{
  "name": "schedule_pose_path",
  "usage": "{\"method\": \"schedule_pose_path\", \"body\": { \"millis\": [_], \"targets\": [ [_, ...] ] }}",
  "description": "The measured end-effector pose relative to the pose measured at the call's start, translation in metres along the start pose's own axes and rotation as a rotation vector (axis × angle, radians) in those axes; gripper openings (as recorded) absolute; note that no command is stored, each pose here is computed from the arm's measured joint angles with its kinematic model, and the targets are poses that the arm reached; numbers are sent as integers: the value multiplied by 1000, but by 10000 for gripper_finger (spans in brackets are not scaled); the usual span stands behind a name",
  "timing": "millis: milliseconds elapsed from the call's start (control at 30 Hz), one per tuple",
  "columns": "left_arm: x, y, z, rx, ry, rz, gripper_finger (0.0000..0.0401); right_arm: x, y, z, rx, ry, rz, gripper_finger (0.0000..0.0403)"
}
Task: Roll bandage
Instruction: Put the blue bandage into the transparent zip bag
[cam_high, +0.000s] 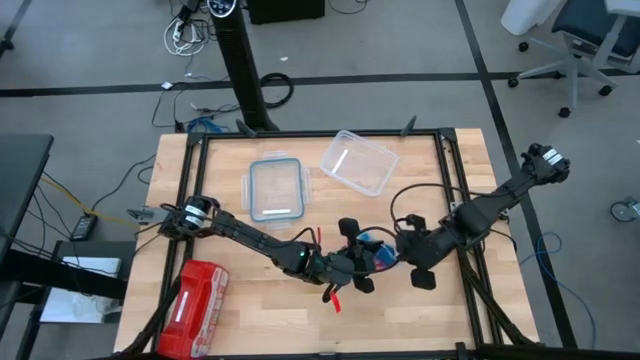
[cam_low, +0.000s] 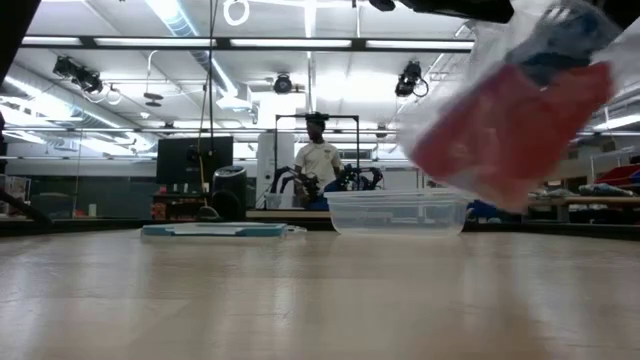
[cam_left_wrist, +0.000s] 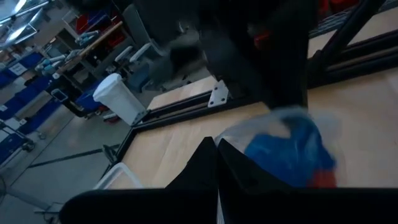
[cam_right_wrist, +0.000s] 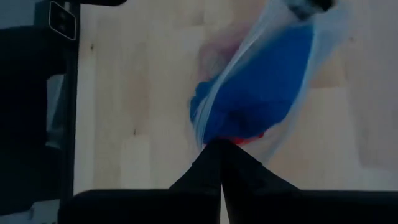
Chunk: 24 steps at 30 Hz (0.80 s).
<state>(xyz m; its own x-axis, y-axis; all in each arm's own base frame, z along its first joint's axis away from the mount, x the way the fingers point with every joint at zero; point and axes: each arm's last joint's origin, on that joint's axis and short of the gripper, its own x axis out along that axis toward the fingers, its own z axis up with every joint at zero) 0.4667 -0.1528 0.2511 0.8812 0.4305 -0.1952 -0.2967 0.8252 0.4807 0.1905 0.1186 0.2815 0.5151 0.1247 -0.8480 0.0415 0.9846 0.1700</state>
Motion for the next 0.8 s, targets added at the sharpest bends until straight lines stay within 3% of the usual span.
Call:
{"method": "schedule_pose_path", "body": {
  "millis": [200, 367, 800],
  "targets": [
    [0, 0, -1, 9, 8, -4, 0, -21, 7, -3, -4, 3, -70, 9],
    [0, 0, -1, 10, 8, -6, 0, -24, 0, -11, 82, 17, -193, 23],
    [0, -1, -3, 23, 20, -8, 0, -44, 7, -20, -48, -62, -122, 79]
  ]
}}
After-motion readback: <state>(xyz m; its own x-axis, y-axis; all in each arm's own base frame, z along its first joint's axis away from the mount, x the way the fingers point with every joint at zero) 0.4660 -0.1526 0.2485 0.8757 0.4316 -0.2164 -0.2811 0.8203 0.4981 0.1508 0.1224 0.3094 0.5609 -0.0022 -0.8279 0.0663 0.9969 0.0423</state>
